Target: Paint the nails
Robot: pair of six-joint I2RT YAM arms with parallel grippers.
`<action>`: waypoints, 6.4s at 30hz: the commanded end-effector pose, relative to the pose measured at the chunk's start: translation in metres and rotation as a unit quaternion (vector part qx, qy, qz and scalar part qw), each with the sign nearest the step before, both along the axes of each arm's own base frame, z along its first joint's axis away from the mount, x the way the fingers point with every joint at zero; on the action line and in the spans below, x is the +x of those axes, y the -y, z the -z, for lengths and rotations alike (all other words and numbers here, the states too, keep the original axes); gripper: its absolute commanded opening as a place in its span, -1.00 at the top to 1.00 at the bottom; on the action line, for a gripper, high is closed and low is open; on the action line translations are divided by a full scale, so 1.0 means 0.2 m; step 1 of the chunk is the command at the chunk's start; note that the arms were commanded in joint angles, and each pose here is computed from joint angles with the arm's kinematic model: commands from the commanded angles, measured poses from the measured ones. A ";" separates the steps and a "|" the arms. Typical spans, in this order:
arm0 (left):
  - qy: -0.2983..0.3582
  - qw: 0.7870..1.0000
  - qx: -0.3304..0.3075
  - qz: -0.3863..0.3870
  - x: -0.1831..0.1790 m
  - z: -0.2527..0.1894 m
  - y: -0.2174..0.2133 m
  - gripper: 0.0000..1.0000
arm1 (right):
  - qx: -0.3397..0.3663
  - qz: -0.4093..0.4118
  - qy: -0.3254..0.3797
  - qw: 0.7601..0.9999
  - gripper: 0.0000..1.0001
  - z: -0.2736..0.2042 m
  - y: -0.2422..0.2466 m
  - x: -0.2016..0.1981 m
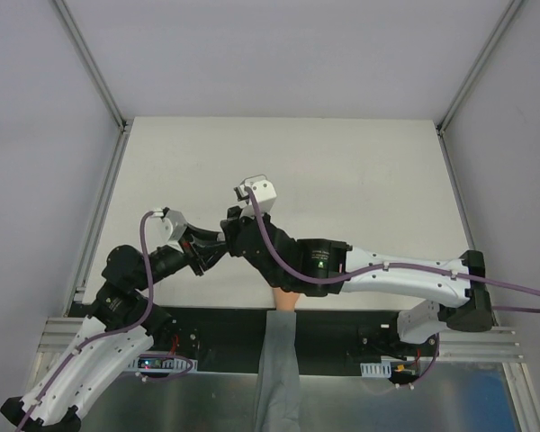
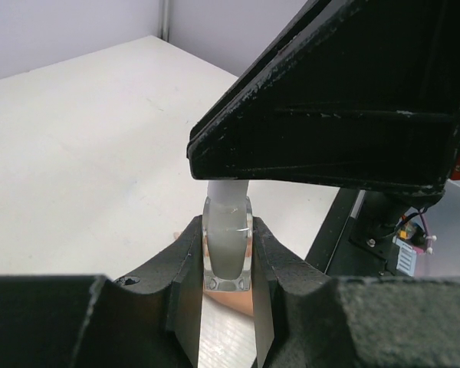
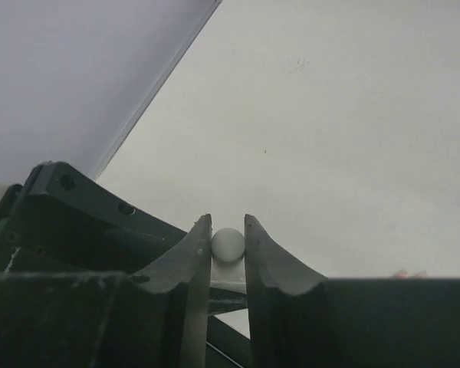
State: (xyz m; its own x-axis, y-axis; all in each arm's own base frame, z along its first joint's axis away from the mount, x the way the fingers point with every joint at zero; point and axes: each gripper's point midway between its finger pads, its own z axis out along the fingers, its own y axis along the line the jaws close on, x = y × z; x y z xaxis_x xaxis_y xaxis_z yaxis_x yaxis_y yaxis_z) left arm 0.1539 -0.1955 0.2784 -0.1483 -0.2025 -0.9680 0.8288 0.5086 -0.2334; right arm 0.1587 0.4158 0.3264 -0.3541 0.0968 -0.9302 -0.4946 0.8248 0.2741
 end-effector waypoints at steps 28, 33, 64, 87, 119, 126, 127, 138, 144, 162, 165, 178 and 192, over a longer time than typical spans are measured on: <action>-0.012 0.963 -0.122 0.240 -0.52 -0.39 0.06 1.00 | 0.119 -0.571 0.062 0.810 -0.21 -0.42 0.10 -0.52; -0.013 0.961 -0.124 0.247 -0.52 -0.39 0.06 1.00 | 0.127 -0.583 0.048 0.801 -0.05 -0.41 0.07 -0.52; 0.073 0.996 -0.057 -0.004 -0.01 -0.36 -0.02 1.00 | -0.049 0.010 0.022 0.999 0.99 0.02 0.12 -0.15; -0.035 0.987 -0.074 0.139 -0.34 -0.16 0.03 1.00 | -0.016 -0.352 0.091 0.931 -0.51 -0.25 0.08 -0.35; 0.012 0.975 -0.090 0.204 -0.50 -0.36 0.03 1.00 | 0.151 -0.583 -0.022 0.798 0.49 -0.30 -0.04 -0.51; 0.026 0.978 -0.100 0.184 -0.44 -0.41 0.03 1.00 | 0.148 -0.564 -0.029 0.812 0.98 -0.26 -0.05 -0.47; 0.025 0.978 -0.099 0.180 -0.42 -0.41 0.03 1.00 | 0.148 -0.560 -0.027 0.815 0.99 -0.26 -0.05 -0.46; 0.084 0.994 -0.076 -0.011 -0.07 -0.45 -0.07 1.00 | -0.096 -0.052 -0.056 0.992 0.99 0.15 0.19 -0.05; 0.100 0.989 -0.058 -0.097 0.17 -0.38 -0.09 1.00 | -0.023 0.004 0.003 1.000 0.99 0.03 0.08 -0.13; -0.022 0.994 -0.071 0.083 -0.19 -0.18 0.03 1.00 | -0.091 -0.272 0.049 0.957 -0.49 -0.22 0.16 -0.22; -0.034 0.989 -0.079 0.118 -0.27 -0.20 0.04 1.00 | -0.046 -0.412 0.043 0.909 -0.57 -0.23 0.15 -0.39; -0.027 0.975 -0.096 0.198 -0.49 -0.32 0.03 1.00 | 0.074 -0.542 0.018 0.837 -0.27 -0.33 0.10 -0.47; -0.012 0.971 -0.111 0.212 -0.51 -0.37 0.03 1.00 | 0.100 -0.586 -0.009 0.804 0.42 -0.32 0.01 -0.51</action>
